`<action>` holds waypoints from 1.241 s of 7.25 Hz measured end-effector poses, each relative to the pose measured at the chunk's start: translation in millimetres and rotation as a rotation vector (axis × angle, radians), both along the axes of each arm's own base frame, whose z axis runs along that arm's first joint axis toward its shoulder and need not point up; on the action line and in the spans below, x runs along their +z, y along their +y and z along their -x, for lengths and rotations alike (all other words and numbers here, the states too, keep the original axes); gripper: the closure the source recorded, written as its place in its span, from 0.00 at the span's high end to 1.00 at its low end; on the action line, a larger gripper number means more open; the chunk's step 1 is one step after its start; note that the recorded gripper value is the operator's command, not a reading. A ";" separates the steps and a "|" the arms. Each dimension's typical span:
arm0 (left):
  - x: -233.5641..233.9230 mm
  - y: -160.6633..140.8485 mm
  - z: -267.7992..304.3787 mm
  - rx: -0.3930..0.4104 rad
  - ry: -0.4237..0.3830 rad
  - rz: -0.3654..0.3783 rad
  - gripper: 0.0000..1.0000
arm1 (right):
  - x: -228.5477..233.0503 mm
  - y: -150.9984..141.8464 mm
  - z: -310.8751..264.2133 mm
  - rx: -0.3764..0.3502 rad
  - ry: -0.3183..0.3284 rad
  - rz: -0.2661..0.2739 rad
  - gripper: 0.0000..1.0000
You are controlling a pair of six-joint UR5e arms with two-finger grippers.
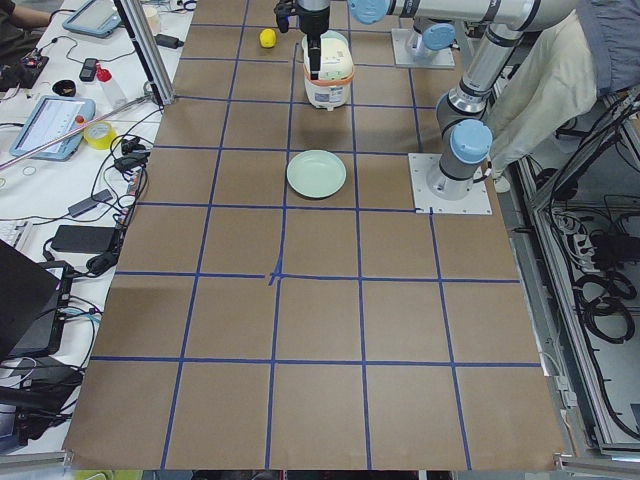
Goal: Press rice cooker button
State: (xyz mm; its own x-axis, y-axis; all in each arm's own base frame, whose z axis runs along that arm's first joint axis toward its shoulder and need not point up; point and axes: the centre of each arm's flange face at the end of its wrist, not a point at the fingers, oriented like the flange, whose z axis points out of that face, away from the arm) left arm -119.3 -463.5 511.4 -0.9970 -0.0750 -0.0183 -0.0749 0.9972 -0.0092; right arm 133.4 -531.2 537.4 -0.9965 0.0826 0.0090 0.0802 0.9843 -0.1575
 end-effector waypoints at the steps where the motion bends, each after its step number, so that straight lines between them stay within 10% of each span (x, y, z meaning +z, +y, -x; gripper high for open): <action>1: 0.0 0.0 0.0 0.000 0.000 0.000 1.00 | -0.4 0.3 -0.1 0.000 0.000 -0.003 1.00; 9: 0.0 0.0 0.0 -0.001 0.000 0.000 1.00 | -1.8 3.6 -1.3 0.002 -0.001 -0.018 1.00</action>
State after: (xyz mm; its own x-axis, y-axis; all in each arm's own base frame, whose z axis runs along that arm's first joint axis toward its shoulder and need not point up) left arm -119.3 -463.5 511.4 -0.9971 -0.0744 -0.0183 -0.0742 0.9972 -0.0092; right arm 134.7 -527.6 535.5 -0.9967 0.0801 0.0097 0.0780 0.9872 -0.1394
